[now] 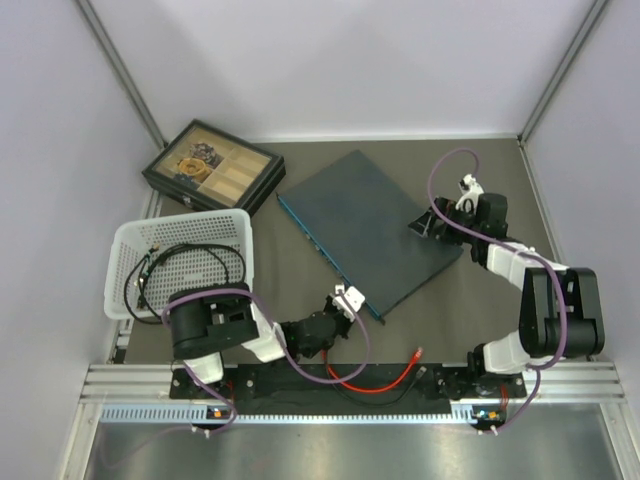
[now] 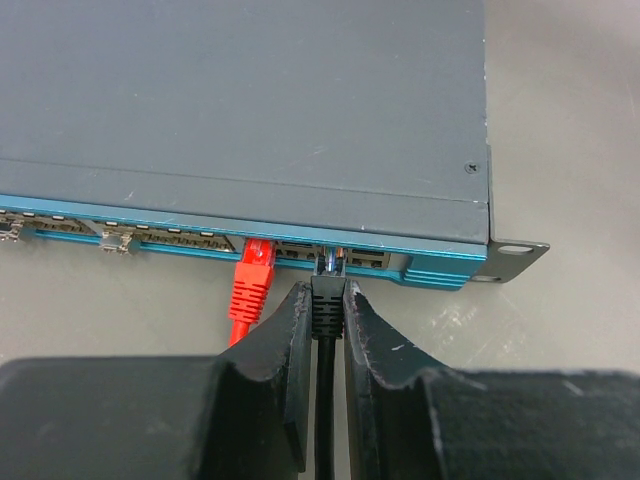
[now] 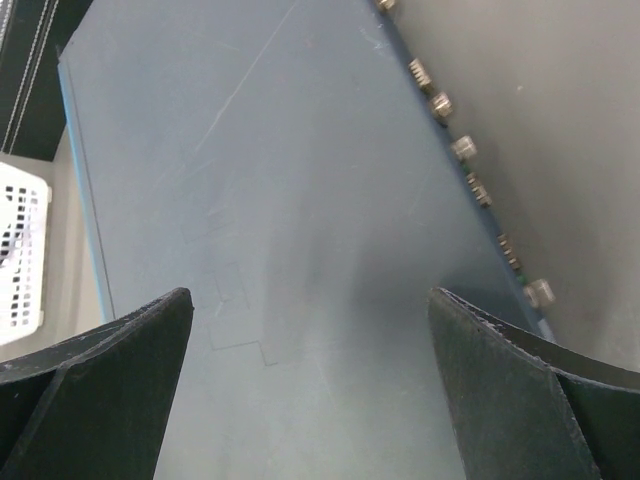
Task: Insert the plug into the switch port
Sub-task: Insert the connector into the switch port.
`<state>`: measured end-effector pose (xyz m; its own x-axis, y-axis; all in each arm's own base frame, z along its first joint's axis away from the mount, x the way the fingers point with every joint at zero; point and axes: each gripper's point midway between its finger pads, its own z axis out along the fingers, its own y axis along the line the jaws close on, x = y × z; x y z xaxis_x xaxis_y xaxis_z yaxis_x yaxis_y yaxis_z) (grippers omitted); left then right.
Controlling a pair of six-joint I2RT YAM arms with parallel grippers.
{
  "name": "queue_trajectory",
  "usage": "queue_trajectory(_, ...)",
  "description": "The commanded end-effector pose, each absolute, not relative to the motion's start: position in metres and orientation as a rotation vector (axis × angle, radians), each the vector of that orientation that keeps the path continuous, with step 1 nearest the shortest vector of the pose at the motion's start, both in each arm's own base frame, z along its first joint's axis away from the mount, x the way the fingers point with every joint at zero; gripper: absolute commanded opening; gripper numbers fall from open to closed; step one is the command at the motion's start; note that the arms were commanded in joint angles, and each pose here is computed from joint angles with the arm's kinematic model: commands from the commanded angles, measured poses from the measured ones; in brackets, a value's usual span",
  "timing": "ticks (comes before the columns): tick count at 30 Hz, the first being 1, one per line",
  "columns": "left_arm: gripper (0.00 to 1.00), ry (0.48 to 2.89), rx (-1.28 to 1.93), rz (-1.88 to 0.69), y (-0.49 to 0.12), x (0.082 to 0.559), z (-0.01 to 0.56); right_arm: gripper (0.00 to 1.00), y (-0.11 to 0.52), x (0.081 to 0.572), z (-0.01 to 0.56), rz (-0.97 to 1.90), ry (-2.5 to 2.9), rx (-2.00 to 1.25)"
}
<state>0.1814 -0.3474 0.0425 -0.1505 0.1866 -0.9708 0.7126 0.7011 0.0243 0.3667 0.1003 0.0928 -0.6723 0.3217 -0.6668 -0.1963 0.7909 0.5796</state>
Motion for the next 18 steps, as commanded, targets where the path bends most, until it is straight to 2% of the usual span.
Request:
queue_trajectory(1,0.00,1.511,0.528,-0.724,-0.387,0.199,0.116,0.99,0.109,0.349,0.072,0.901,2.268,0.124)
queue_trajectory(14,0.00,1.438,0.509,-0.766,-0.397,0.215,0.152,0.99,0.144,0.317,0.049,1.009,2.380,0.032)
queue_trajectory(18,0.00,1.450,0.495,-0.783,-0.396,0.214,0.147,0.99,0.133,0.320,0.055,0.905,2.355,0.054)
